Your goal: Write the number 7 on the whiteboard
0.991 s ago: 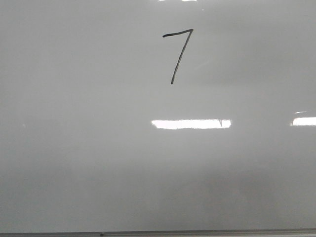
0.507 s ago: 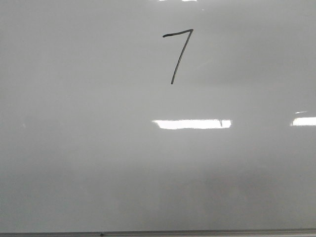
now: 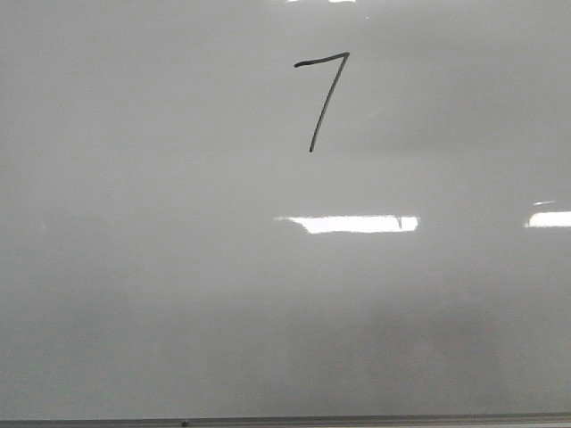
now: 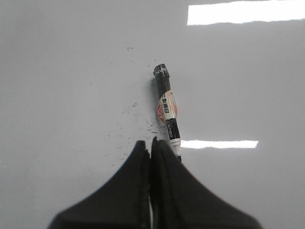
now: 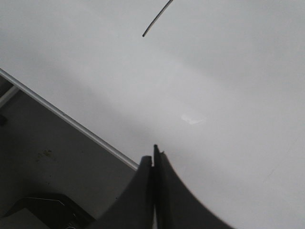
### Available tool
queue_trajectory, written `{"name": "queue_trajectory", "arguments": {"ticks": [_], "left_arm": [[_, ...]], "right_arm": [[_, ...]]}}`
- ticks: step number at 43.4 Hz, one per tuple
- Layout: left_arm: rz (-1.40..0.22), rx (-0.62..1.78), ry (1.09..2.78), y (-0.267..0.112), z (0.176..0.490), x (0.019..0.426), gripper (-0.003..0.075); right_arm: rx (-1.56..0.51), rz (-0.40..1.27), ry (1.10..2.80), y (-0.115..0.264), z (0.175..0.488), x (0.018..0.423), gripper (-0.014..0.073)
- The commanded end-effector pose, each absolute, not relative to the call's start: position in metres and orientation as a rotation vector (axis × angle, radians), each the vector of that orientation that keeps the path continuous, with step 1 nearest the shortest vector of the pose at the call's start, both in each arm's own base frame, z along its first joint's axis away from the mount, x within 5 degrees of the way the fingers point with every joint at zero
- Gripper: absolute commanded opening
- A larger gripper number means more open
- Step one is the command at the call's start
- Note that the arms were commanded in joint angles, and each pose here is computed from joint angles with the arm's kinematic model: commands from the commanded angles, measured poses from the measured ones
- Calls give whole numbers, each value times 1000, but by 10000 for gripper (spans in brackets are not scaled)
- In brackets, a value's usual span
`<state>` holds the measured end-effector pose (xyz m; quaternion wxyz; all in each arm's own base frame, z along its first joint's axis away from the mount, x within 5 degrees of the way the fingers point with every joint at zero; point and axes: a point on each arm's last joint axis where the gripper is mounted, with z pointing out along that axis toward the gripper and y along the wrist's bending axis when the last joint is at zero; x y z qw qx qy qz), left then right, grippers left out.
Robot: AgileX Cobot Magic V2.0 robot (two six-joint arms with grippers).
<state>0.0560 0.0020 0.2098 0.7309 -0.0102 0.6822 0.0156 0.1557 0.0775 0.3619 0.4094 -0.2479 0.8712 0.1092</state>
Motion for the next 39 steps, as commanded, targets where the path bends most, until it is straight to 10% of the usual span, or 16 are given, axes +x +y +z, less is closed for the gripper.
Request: {"name": "queue_trajectory", "arguments": {"ticks": [1, 39], "left_arm": [[22, -25, 1432, 2, 212, 55, -21], [22, -25, 1432, 2, 212, 55, -20]], "right_arm": [[-604, 268, 2091, 76, 378, 156, -118], [-449, 146, 1902, 42, 370, 125, -118]]}}
